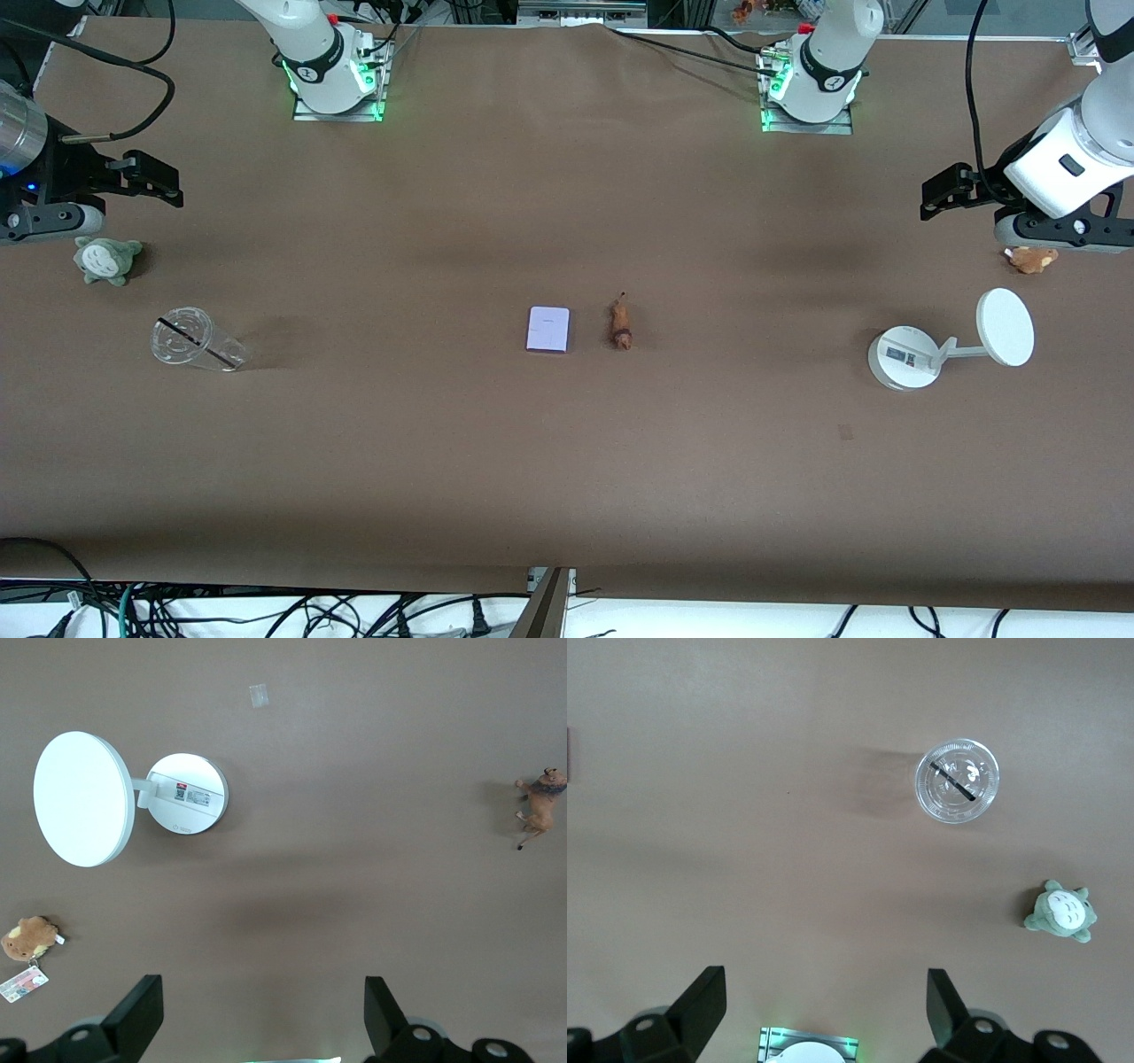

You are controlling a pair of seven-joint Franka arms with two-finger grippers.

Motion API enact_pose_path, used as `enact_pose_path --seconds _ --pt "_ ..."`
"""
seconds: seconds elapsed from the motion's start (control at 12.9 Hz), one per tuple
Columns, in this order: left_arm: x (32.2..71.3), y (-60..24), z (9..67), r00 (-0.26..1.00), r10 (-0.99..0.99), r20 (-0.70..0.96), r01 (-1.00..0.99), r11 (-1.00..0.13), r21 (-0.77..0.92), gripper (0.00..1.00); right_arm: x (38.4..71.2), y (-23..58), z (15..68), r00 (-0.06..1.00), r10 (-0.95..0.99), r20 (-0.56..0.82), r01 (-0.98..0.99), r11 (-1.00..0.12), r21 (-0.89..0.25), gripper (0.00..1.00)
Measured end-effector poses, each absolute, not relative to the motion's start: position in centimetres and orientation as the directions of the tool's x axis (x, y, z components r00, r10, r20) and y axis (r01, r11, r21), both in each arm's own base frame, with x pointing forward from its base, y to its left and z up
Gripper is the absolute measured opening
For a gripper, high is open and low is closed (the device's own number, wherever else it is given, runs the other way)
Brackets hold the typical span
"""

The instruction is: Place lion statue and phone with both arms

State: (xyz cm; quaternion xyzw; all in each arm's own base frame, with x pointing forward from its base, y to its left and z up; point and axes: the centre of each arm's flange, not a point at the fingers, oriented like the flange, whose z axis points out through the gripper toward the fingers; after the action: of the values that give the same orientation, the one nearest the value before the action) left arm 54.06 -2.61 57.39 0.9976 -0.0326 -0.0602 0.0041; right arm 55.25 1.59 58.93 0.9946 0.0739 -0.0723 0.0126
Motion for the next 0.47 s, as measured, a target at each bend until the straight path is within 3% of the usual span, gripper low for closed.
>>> enact_pose_path --seconds 0.47 --pt "54.06 -2.62 57.39 0.991 -0.066 -0.12 -0.065 -0.998 0.012 1.0 55.43 1.64 59.22 0.98 0.146 -0.139 0.149 -0.989 0.012 1.0"
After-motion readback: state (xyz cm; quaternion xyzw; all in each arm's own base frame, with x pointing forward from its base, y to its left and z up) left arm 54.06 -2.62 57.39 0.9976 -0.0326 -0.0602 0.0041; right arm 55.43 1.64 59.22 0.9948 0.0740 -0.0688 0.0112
